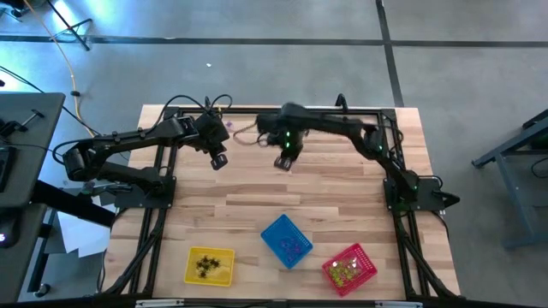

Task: Sort Halloween decoration
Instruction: Put the violet spider toy into the blue bin

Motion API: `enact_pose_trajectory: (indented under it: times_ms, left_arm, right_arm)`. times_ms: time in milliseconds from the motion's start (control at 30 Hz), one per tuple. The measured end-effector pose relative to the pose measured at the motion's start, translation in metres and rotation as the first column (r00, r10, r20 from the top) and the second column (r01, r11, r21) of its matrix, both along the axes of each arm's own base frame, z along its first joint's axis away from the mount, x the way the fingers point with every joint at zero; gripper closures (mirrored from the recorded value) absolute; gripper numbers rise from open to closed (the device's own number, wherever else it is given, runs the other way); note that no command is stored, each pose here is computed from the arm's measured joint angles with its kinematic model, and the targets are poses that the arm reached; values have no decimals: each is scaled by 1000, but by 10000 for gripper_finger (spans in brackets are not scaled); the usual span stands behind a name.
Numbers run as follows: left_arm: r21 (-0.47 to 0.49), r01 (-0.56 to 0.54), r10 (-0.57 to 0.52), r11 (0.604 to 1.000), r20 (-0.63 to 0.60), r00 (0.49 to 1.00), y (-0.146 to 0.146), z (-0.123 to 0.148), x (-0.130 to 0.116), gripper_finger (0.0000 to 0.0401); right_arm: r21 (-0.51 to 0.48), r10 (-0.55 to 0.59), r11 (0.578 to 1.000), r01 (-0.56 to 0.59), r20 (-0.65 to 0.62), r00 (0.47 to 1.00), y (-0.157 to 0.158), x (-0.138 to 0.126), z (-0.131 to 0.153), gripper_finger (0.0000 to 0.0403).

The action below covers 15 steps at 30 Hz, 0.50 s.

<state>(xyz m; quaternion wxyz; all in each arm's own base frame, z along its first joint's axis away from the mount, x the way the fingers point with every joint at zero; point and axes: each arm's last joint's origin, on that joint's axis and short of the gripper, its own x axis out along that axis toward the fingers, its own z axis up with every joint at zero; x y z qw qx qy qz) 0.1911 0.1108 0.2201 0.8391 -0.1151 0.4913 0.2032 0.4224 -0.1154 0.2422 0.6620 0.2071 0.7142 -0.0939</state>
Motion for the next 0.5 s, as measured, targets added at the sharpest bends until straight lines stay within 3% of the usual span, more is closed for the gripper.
enact_pose_trajectory:
  times_ms: [67,267,500]
  left_arm:
    - [-2,0,0,1000,-5,1000,0,0,0,401]
    - [-16,-12,12,1000,-10,1000,-1,-1,-1,401]
    - [-24,-1,1,1000,-6,1000,-7,-1,2,401]
  right_arm:
    - [51,70,996,-73,54,996,37,4,17,403]
    - [-11,234,972,-234,77,969,146,4,34,403]
    - [-14,292,956,-294,186,938,230,5,26,403]
